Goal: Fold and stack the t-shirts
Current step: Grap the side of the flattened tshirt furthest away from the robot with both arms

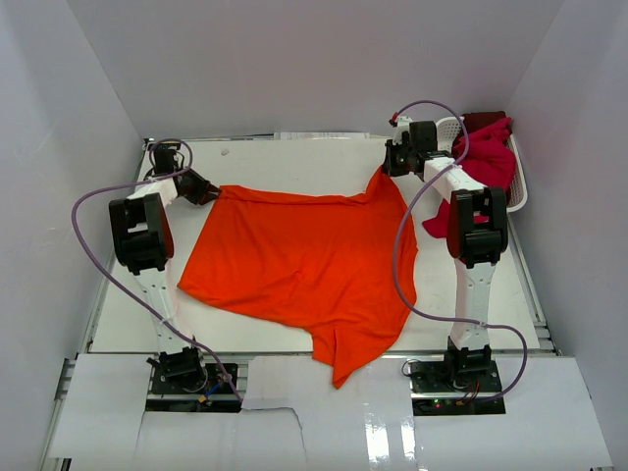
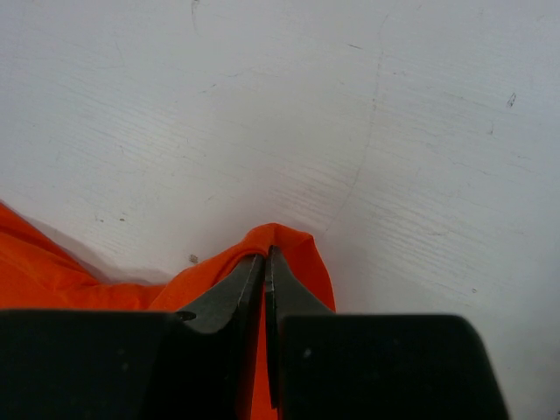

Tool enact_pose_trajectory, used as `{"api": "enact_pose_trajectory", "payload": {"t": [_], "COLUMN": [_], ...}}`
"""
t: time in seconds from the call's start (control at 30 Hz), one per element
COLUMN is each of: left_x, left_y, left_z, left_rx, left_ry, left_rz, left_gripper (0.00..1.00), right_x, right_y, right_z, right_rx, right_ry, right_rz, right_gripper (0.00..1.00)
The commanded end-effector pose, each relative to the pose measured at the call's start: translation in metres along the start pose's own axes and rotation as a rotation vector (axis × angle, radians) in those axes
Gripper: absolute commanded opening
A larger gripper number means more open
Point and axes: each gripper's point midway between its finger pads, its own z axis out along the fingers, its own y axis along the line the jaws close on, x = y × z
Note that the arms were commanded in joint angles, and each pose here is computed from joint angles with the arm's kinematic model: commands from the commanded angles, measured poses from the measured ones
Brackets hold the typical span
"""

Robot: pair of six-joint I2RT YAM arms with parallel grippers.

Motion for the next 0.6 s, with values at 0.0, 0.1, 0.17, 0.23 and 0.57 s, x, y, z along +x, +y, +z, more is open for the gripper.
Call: {"api": "enact_pose_trajectory", "payload": {"t": [0.0,0.1,0.17,0.23,0.57], "left_x": [0.002,0.0,-0.002,-0.004,-0.006], "left_y": [0.0,-0.002,-0.002,-0.005,-0.018], "left_z": [-0.001,-0.002,-0.003,-0.004,0.005], "left_rx": [-0.031,-0.048,-0.061,-0.074,-0.213], "left_ry": [-0.021,-0.036,-0.044,-0.054,-0.139], "left_rz": [0.047,0.076,0.085,0.11,0.324], "left_gripper": [0.35,0.38,0.4,0.4,0.24], "right_x": [-0.014,-0.014,-0.013,-0.014,-0.015], "right_y": [0.002,0.002,0.002,0.003,0.003], "right_z": [0.001,0.001,0.002,0.002,0.001], "right_rx": [-0.008,-0.008,-0.009,-0.011,-0.014], "right_ry": [-0.035,-0.035,-0.035,-0.037,-0.038], "right_rz": [-0.025,-0.025,-0.023,-0.022,-0.021], "right_gripper": [0.08,0.08,0.08,0.08,0.08]}}
